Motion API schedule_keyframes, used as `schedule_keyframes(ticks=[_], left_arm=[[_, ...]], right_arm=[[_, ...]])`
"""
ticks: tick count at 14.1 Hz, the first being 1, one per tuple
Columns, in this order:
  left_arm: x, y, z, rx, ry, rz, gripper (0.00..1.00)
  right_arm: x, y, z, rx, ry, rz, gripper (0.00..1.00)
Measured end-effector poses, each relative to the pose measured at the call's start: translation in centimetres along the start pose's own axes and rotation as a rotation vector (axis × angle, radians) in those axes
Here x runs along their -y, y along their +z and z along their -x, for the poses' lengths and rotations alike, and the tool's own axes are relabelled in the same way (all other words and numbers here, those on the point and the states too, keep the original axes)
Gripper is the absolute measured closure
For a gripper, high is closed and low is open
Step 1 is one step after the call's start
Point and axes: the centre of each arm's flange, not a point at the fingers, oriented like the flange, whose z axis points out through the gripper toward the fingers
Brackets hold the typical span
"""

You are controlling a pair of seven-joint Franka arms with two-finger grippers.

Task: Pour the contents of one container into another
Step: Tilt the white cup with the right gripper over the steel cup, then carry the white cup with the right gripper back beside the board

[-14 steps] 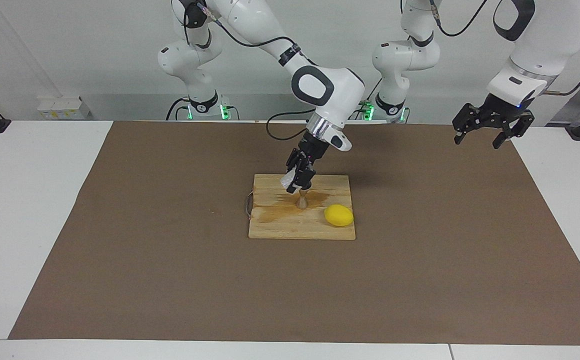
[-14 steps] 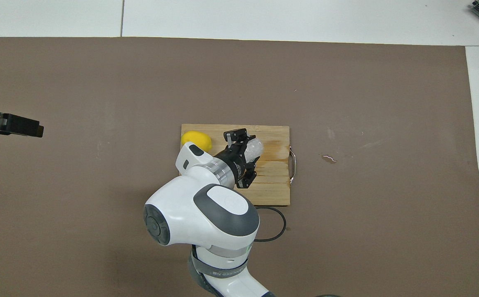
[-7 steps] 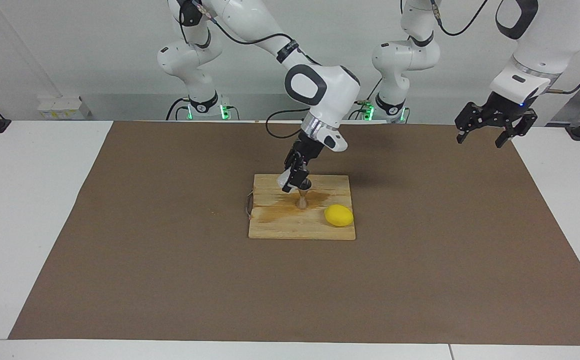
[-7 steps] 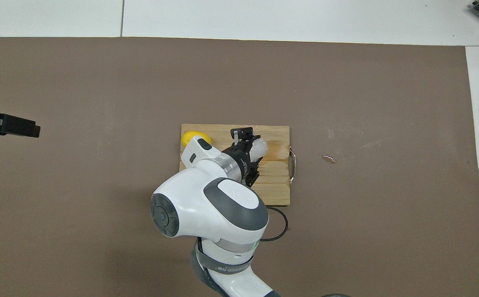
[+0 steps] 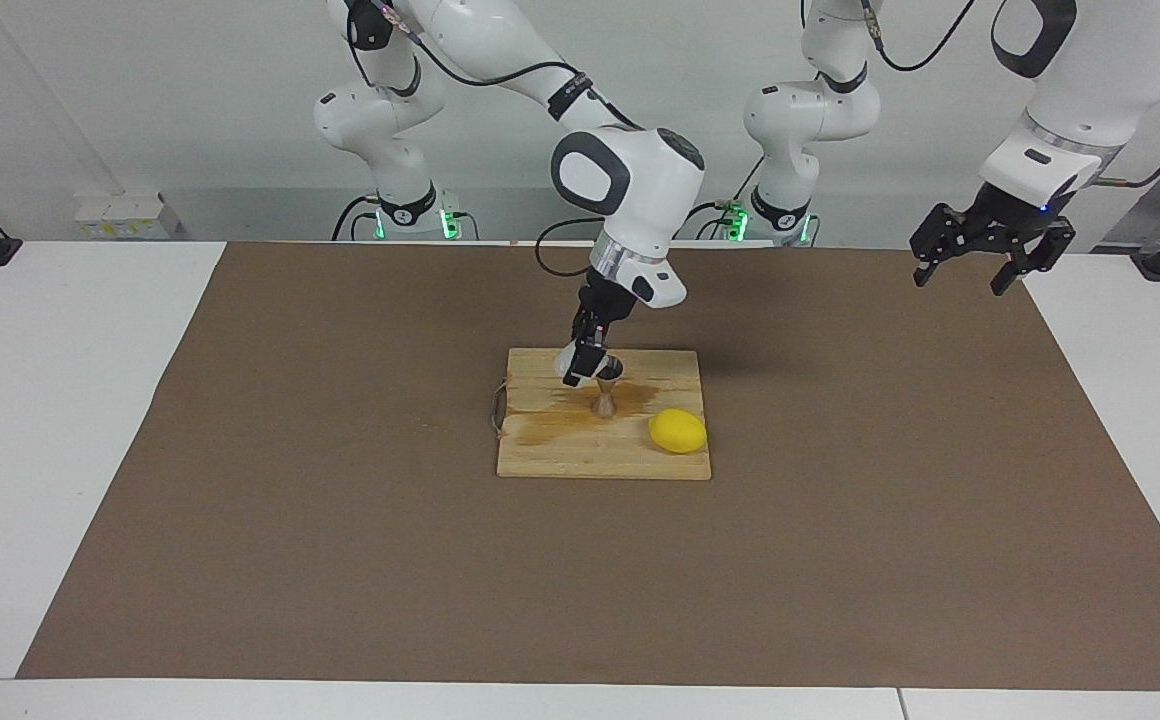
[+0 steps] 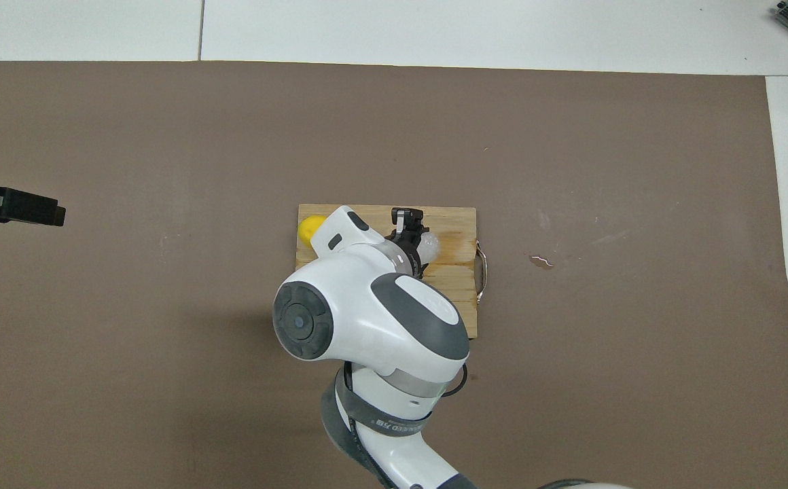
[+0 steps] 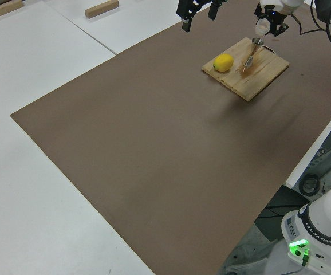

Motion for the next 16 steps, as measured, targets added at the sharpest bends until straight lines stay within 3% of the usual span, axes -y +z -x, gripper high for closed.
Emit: schedule_keyframes(ticks=[9,16], left_arm=[[0.0,0.0,0.0,-0.001,0.000,0.000,0.00],[0.0,0.0,0.0,-0.001,0.000,0.000,0.00]], right_arm=[[-3.3,3.5,6.4,-0.158,0.114,-0.248,0.46],[-4.9,10.6,13.4,-0.339,0.027,-0.366,0.46]])
